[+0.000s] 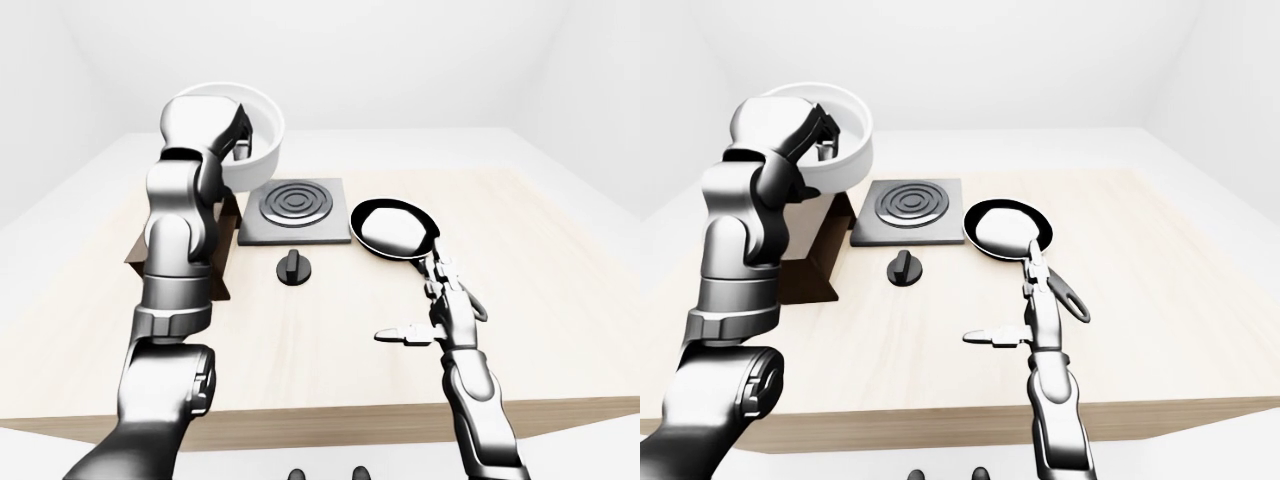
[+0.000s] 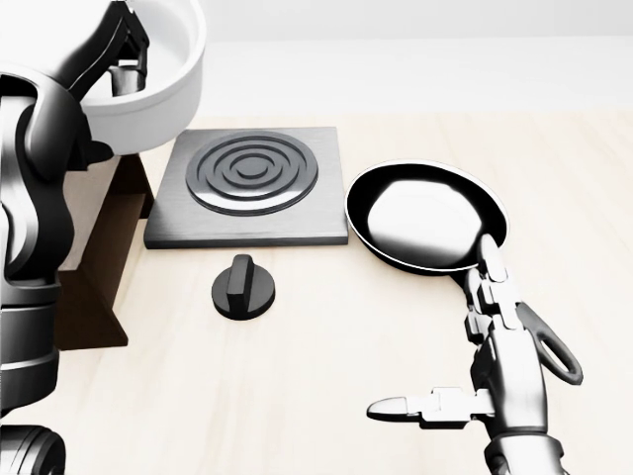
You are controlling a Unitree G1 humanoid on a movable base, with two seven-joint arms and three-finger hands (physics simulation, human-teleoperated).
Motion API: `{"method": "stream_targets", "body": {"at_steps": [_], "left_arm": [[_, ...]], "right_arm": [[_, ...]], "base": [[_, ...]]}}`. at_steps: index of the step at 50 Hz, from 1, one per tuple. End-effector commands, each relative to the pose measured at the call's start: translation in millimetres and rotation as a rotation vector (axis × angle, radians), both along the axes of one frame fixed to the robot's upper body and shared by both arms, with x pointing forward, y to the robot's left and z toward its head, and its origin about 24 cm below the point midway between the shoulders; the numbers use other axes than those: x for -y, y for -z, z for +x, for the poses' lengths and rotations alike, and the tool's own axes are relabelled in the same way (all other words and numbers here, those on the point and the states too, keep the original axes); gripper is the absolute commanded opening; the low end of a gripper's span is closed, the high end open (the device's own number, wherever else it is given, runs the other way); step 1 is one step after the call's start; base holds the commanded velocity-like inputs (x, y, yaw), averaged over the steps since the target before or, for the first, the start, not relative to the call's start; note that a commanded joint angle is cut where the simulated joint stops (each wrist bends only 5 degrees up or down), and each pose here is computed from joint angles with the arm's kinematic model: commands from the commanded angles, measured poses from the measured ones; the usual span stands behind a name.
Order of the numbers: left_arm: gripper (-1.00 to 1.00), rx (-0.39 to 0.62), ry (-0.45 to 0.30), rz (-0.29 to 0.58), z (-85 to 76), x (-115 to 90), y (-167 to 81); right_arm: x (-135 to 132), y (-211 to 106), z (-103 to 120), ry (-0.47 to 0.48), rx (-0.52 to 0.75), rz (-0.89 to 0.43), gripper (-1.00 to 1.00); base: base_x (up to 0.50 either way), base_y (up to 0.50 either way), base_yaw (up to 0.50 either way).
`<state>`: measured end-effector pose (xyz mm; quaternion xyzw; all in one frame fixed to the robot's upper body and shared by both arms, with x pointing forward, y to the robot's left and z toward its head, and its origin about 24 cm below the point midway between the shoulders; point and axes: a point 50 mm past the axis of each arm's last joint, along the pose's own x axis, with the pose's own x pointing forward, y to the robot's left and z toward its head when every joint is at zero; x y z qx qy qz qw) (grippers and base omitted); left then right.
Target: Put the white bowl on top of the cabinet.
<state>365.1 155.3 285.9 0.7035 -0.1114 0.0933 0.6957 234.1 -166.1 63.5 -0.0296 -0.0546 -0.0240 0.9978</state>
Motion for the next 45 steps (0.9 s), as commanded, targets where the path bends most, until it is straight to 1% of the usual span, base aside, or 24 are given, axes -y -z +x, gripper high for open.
{"method": "stream_targets", "body": {"at_steps": [1, 5, 6, 7, 8, 15, 18, 22, 23, 25, 34, 41, 45], "left_arm": [[-1.0, 0.111, -0.034, -0.037, 1.7, -27.4, -16.8], [-1.0, 0.111, -0.032, -0.039, 1.7, -28.2, -16.1], [-1.0, 0.108, -0.046, -0.054, 1.6, -35.9, -10.7], [-1.0, 0.109, -0.045, -0.055, 1.6, -36.3, -10.4], [-1.0, 0.11, -0.05, -0.081, 4.0, -41.5, -6.3], [-1.0, 0.126, -0.058, -0.106, 4.3, -52.1, -2.4], [-1.0, 0.131, -0.072, -0.12, 3.7, -60.4, -0.3], [-1.0, 0.131, -0.075, -0.126, 3.4, -63.6, 2.6], [-1.0, 0.131, -0.089, -0.144, 3.9, -70.1, 7.0], [-1.0, 0.138, -0.096, -0.163, 4.8, -74.9, 8.5], [-1.0, 0.148, -0.099, -0.182, 6.7, -78.7, 12.6], [-1.0, 0.161, -0.121, -0.242, 11.4, -89.1, 21.2], [-1.0, 0.173, -0.138, -0.298, 16.0, -94.8, 30.0]], "right_arm": [[-0.8, 1.6, 0.9, -0.001, -0.002, -0.002, 1.0], [-1.2, 2.1, 0.9, -0.002, -0.003, -0.003, 1.0], [-1.3, 1.9, 0.5, -0.002, -0.004, -0.005, 1.0], [-1.3, 1.9, 0.5, -0.002, -0.004, -0.005, 1.0], [-1.4, 1.8, 0.7, -0.002, -0.005, -0.004, 1.0], [-0.8, 1.2, 1.2, 0.0, -0.003, -0.003, 1.0], [-1.1, 1.0, 1.1, 0.002, -0.002, -0.005, 1.0], [-0.8, 0.1, 0.6, 0.002, -0.001, -0.004, 1.0], [-0.2, -0.2, 0.8, 0.004, 0.0, -0.003, 1.0], [-0.5, 0.2, 0.8, 0.004, -0.001, -0.003, 1.0], [0.0, 0.8, 1.9, 0.006, -0.001, -0.006, 1.0], [0.5, -0.1, 0.7, 0.008, 0.002, -0.005, 1.0], [0.2, -0.2, -0.2, 0.007, 0.003, -0.005, 1.0]], "base": [[0.0, 0.0, 0.0], [0.0, 0.0, 0.0], [0.0, 0.0, 0.0], [0.0, 0.0, 0.0], [0.0, 0.0, 0.0], [0.0, 0.0, 0.0], [0.0, 0.0, 0.0], [0.0, 0.0, 0.0], [0.0, 0.0, 0.0], [0.0, 0.0, 0.0], [0.0, 0.0, 0.0], [0.0, 0.0, 0.0], [0.0, 0.0, 0.0]]}}
